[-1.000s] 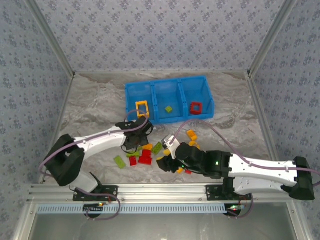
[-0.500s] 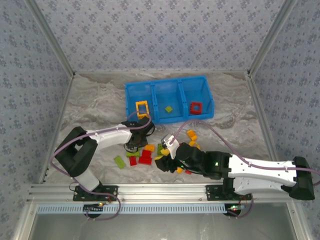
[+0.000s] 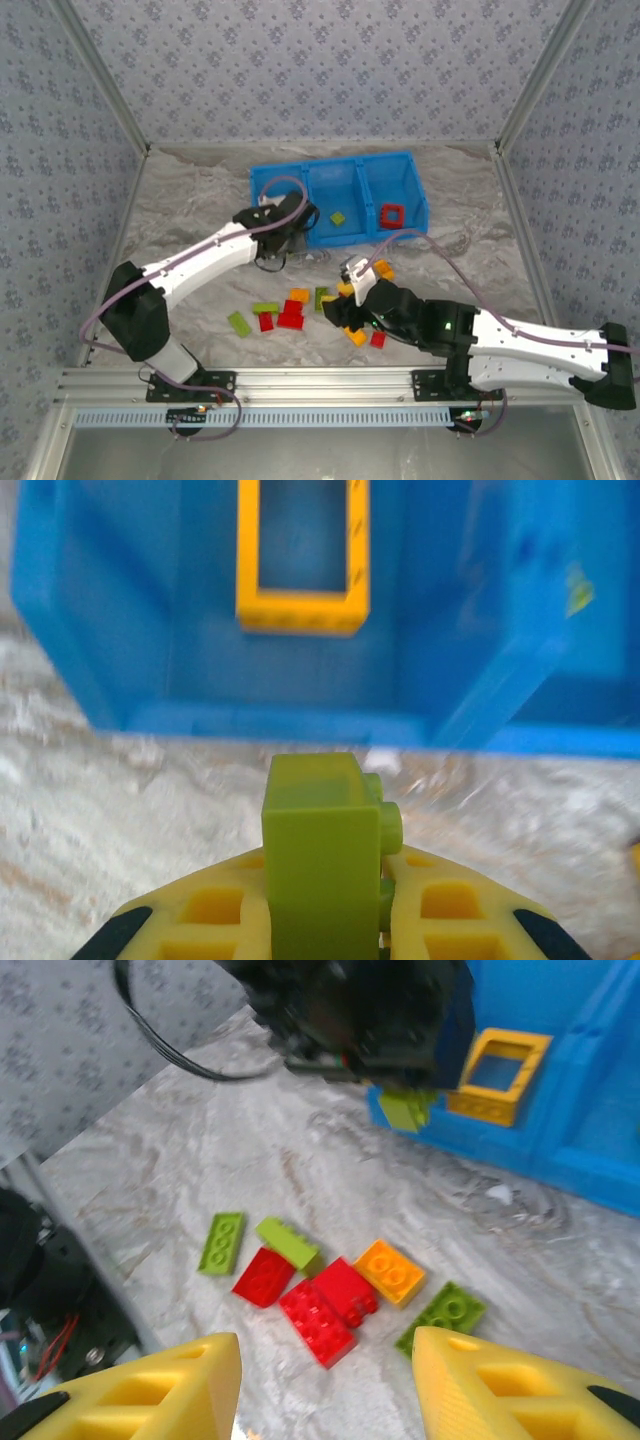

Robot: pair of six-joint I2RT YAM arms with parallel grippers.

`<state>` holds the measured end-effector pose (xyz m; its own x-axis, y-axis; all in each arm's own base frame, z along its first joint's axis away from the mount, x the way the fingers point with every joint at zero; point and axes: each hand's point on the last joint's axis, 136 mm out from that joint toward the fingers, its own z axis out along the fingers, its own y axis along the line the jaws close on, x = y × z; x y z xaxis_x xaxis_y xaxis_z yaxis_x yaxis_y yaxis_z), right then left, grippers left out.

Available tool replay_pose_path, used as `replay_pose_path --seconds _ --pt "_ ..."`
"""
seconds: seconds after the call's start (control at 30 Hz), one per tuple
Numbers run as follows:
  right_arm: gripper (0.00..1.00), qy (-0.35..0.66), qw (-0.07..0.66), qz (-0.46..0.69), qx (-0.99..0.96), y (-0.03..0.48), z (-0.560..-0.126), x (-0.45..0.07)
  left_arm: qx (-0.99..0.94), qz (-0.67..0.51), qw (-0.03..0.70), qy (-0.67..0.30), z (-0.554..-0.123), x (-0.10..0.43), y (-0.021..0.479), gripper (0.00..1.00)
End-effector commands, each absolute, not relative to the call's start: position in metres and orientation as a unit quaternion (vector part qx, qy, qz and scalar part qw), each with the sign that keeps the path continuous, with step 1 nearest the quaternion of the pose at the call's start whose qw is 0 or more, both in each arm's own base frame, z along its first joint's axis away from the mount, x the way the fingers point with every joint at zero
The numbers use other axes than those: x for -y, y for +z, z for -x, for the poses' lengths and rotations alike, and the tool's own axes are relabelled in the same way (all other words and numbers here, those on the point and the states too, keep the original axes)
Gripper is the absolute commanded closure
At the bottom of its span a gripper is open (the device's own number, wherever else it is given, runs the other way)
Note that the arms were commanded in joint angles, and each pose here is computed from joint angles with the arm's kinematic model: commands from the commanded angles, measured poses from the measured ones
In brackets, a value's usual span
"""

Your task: Sort the legos into containers by color

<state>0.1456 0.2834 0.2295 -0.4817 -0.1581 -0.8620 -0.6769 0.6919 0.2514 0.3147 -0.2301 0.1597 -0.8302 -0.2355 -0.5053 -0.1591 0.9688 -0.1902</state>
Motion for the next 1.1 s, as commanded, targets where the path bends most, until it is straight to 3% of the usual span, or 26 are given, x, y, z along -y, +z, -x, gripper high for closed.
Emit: replay_pose_path --seconds 0.0,0.2,0.33,0.63,0.83,1.07 --pt "0.49 0.274 0.465 0.226 -0.811 0.245 -0.163 -0.27 -0.96 0.079 0.266 -0.032 -0.334 0.218 0.158 0.87" --pt "0.49 0.281 0.473 0.209 -0.808 0.256 -0.173 -0.267 -0.955 0.086 0.269 -0.086 -0.377 0.225 0.16 0.87" --pt "0.49 0.273 0.47 0.203 -0.814 0.252 -0.176 -0.262 -0.955 0.083 0.264 -0.11 -0.381 0.232 0.167 0.88" --pt "0.49 0.272 0.47 0.162 -0.824 0.244 -0.186 -0.242 -0.935 0.022 0.3 -0.186 -0.388 0.308 0.199 0.88" --pt "0.49 0.267 0.483 0.135 -0.823 0.251 -0.191 -0.227 -0.943 0.001 0.289 -0.163 -0.411 0.349 0.18 0.89" --pt "0.49 0.251 0.497 0.103 -0.824 0.255 -0.195 -0.204 -0.956 0.028 0.281 -0.082 -0.432 0.351 0.15 0.93"
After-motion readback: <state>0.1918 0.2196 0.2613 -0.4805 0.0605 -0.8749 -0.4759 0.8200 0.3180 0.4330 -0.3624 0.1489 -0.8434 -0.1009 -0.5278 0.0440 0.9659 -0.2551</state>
